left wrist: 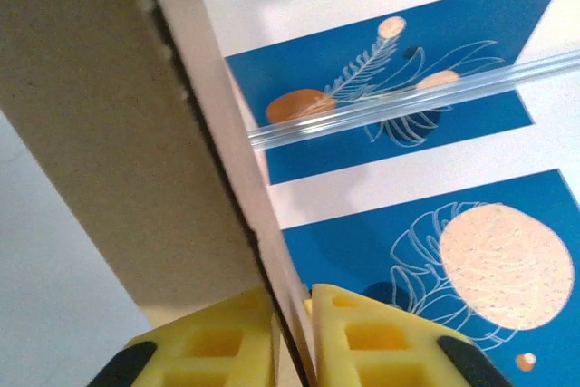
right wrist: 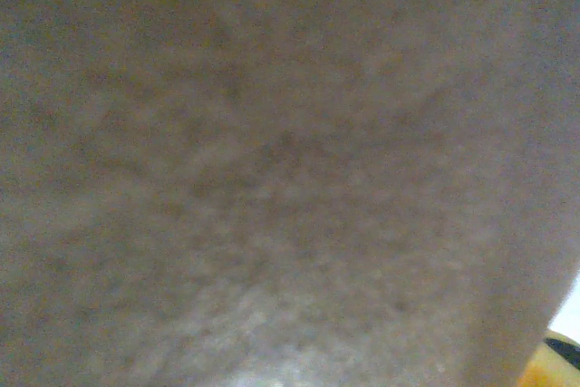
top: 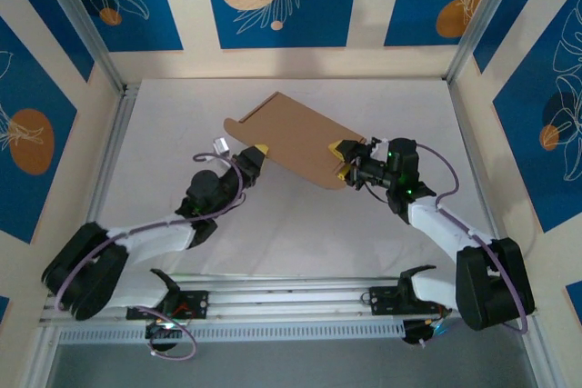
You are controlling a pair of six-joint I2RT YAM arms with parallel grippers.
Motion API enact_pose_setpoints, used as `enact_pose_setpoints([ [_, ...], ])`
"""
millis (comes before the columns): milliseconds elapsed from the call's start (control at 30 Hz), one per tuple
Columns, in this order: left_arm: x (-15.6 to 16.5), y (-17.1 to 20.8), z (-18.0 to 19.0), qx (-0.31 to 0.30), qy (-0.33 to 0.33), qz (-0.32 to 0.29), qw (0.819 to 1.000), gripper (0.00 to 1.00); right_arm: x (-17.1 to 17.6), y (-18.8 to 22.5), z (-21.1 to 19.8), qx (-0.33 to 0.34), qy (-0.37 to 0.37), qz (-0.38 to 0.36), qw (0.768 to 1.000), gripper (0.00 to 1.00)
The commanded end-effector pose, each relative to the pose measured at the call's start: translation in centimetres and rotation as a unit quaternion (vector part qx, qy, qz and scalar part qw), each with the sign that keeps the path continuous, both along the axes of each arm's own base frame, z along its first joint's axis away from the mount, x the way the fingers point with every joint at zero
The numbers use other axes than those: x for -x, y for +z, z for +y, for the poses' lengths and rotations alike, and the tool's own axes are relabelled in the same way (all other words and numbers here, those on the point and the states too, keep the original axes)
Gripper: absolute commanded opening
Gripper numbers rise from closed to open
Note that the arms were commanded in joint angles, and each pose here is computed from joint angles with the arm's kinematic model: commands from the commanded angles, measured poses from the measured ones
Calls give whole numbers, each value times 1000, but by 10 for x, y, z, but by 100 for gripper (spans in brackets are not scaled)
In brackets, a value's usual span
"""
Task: Fold the paper box
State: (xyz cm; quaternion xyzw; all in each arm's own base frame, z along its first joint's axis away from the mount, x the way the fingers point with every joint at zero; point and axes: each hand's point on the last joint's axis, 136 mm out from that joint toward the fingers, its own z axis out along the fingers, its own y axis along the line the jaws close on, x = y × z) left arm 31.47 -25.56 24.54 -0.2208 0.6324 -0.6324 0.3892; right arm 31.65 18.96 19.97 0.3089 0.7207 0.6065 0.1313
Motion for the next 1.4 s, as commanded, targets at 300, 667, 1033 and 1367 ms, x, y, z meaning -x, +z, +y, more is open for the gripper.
enact_pose_setpoints([
  [300, 24, 53, -43, 51, -78, -132, 987, 0, 5, 24, 3, -54, 19, -16, 998, 26],
  [667, 9, 2, -44, 11, -53, -82, 995, 7, 11, 68, 7, -89, 34, -43, 994, 26],
  [1033, -1, -8, -57, 2, -62, -61, 996, 31, 24, 79, 14, -76, 42, -53, 995, 27],
  [1367, 35, -4, -32, -88, -84, -97, 988, 54, 22, 43, -39, -8, -29, 3, 1000, 27],
])
